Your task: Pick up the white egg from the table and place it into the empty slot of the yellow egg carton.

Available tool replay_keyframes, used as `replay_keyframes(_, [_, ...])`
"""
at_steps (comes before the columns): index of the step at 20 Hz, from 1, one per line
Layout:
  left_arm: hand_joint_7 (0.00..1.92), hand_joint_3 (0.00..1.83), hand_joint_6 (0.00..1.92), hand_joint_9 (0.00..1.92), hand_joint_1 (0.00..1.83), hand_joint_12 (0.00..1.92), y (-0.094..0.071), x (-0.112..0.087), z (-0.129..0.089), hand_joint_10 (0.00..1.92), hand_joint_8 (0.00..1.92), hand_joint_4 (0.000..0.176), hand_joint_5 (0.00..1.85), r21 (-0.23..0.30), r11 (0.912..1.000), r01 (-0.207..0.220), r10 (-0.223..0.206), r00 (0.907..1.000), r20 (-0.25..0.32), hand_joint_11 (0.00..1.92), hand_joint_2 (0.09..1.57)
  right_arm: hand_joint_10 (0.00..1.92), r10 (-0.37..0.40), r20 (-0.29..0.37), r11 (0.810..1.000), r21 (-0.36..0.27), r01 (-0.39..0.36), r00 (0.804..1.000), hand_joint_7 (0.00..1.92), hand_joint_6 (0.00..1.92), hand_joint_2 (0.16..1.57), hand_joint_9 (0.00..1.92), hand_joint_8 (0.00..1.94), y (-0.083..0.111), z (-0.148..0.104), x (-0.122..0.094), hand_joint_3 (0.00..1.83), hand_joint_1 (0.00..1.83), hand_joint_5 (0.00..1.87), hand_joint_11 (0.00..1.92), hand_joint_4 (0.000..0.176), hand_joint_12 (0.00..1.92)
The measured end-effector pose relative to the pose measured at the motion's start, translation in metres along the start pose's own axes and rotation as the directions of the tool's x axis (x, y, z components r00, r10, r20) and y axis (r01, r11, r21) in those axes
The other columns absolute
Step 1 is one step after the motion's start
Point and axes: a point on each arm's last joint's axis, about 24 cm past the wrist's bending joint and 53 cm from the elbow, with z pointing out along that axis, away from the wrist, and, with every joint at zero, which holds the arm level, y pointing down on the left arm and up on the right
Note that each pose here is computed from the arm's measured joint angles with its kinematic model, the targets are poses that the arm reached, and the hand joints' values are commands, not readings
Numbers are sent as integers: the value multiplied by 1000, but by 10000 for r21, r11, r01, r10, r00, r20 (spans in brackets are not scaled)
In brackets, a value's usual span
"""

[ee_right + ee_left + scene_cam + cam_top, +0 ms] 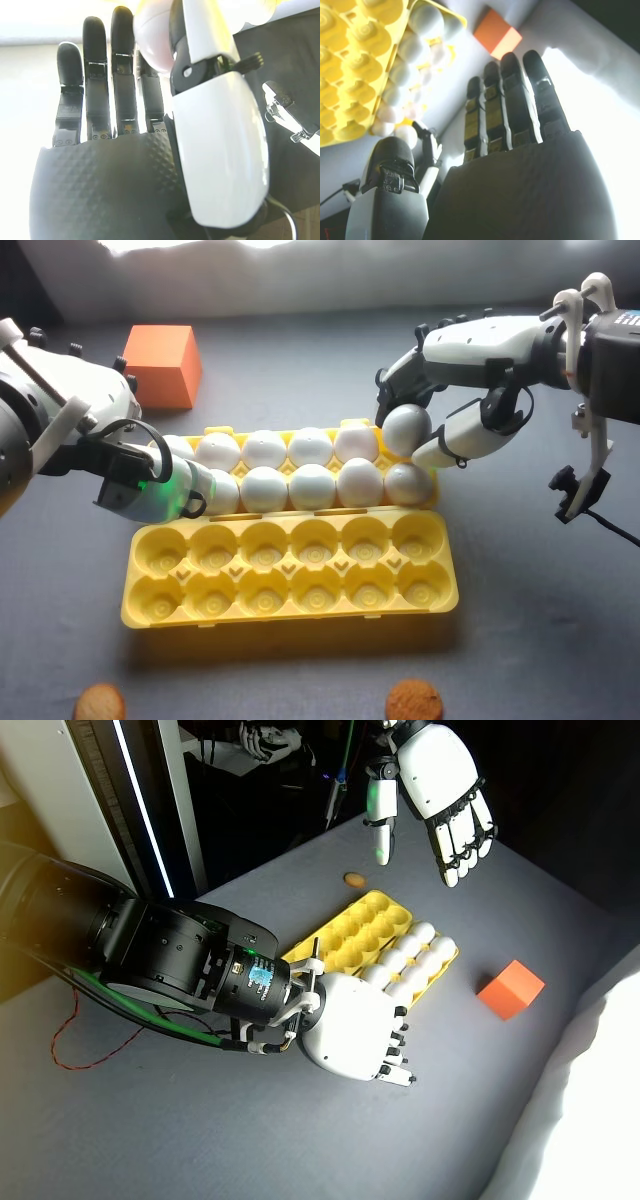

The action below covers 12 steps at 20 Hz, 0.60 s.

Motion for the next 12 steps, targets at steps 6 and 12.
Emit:
replay_keyframes(6, [364,0,1,343,0,586,0,0,0,4,3,0,309,0,10000,0,0,10000,0,0,1226,431,0,10,10000,-6,0,10000,644,166,1119,415,16,0,0,0,1,1023,549,0,0,1389])
replay_keyframes(12, [367,0,0,344,0,580,0,0,0,1,1,0,300,-4,10000,0,0,10000,1,0,1222,255,-99,32,9999,-16,99,9999,456,18,1092,308,0,0,0,-1,1,890,408,0,0,1129])
